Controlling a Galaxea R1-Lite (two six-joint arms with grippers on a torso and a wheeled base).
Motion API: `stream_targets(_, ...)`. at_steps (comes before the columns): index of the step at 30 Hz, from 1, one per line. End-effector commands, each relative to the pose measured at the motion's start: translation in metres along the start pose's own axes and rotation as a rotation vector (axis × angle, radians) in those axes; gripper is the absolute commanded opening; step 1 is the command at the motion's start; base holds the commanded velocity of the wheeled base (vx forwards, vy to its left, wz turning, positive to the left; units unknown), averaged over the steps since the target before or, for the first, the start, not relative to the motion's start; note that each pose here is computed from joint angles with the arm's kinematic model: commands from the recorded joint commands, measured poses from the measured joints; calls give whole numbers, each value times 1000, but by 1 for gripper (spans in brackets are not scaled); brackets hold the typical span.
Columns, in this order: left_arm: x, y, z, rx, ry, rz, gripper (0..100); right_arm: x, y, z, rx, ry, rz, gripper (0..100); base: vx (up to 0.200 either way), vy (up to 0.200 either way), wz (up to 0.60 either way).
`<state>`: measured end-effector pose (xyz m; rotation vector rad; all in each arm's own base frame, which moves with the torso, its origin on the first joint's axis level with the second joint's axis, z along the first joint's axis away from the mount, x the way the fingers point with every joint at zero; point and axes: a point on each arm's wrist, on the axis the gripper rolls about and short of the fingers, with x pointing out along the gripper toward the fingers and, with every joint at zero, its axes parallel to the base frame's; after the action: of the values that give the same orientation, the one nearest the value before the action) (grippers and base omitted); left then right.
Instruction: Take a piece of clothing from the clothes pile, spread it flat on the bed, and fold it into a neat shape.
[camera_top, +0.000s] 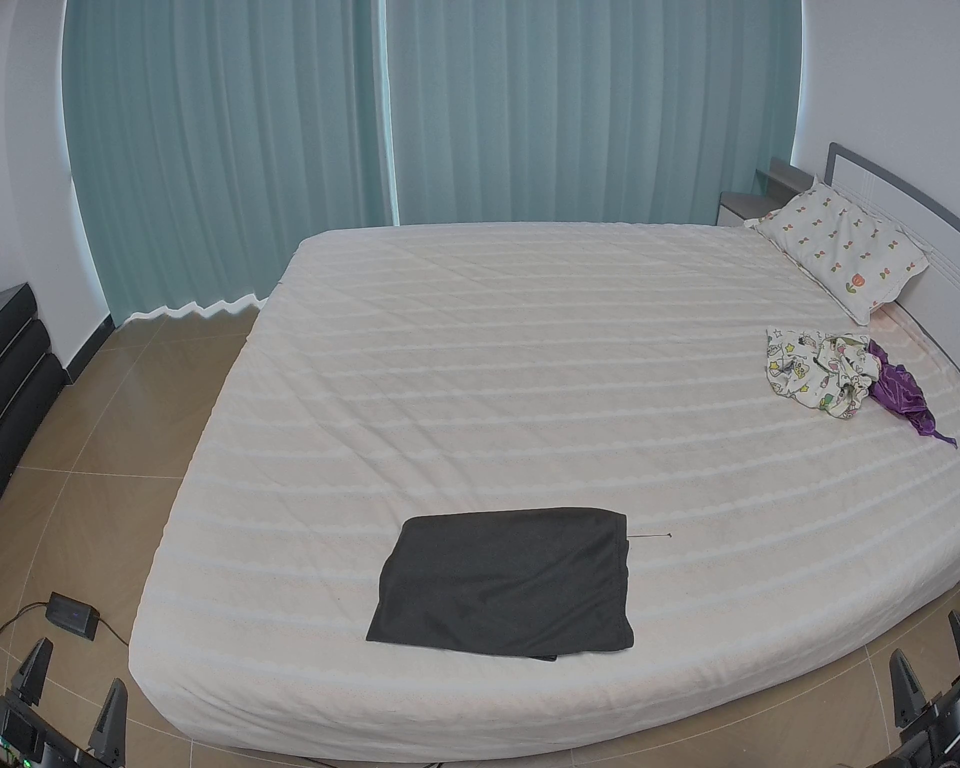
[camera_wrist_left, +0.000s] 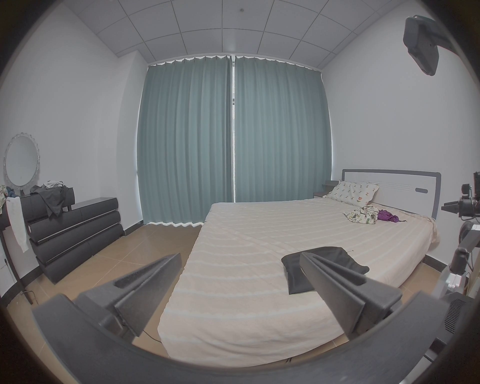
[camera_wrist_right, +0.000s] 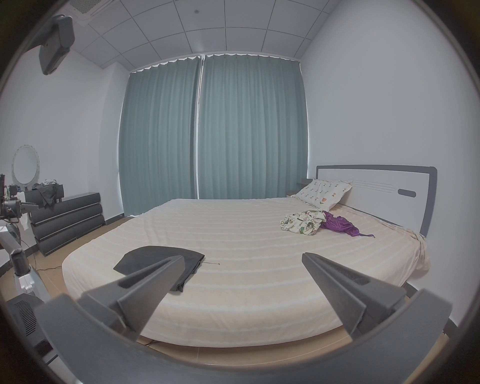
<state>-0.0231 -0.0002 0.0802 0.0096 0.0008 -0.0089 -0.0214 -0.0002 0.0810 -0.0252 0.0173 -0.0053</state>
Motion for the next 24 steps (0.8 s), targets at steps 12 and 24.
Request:
stream_targets(12,0,0,-5,3,4,-3,100,-1,0,-5,24,-19,11,100,0,0,0)
stream_targets(24,0,0,-5,-3,4,-3,100,-1,1,-5,22,-19,14,100,0,0,0)
